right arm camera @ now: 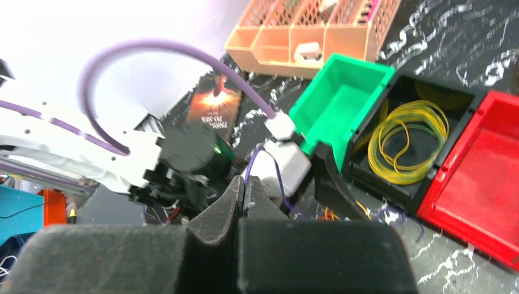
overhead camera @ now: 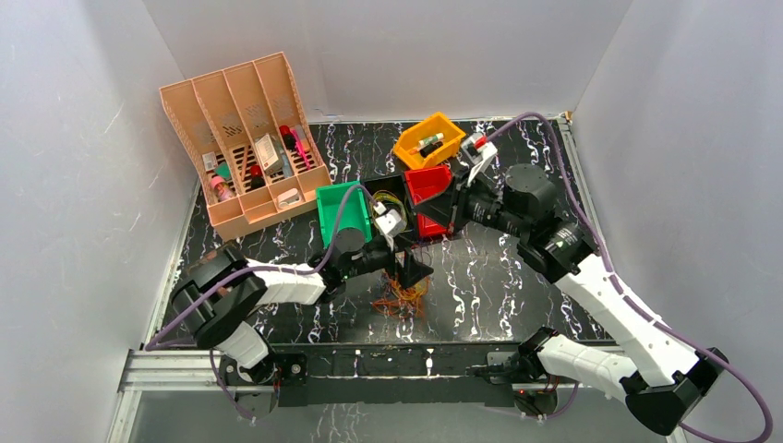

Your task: Untangle the cables

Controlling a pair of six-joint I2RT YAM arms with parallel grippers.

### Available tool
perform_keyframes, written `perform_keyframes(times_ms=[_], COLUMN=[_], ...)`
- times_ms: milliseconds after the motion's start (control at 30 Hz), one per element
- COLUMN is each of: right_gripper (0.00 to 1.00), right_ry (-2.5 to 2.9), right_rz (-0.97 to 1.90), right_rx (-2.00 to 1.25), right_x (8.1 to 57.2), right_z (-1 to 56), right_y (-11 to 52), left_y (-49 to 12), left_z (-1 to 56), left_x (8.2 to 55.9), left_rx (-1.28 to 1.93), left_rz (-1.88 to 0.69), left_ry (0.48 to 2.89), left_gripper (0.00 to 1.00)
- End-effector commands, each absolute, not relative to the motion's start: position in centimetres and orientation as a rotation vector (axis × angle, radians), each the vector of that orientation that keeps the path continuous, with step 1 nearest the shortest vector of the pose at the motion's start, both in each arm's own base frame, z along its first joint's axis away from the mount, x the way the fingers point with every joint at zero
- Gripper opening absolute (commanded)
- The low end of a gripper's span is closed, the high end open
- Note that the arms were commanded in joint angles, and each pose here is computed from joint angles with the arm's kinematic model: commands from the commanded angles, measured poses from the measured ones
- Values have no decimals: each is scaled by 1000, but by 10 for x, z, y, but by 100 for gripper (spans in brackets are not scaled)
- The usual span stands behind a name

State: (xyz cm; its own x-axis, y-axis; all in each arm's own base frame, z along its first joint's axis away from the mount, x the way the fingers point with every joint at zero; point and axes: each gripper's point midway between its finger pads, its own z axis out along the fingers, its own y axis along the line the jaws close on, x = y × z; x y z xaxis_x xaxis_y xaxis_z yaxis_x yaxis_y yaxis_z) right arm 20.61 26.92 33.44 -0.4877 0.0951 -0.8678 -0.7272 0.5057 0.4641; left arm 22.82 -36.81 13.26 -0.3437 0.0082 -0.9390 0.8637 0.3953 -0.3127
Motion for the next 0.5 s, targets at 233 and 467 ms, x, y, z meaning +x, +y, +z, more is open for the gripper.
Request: perform_keyframes(times_ms=[233, 467], right_gripper=[0, 0], right_ry=[1461, 1334], right_rz=[1184, 1187], right_rx=[-540, -540], right_x=[188, 182], right_z=[469, 517], right_y=[261, 256], left_y=[-357, -347], left_z=[91, 73], left_x=[226, 222], left_rx=[751, 746], left_rz=[-1025, -997], left_ry=[1737, 1785], left_gripper=[92, 91])
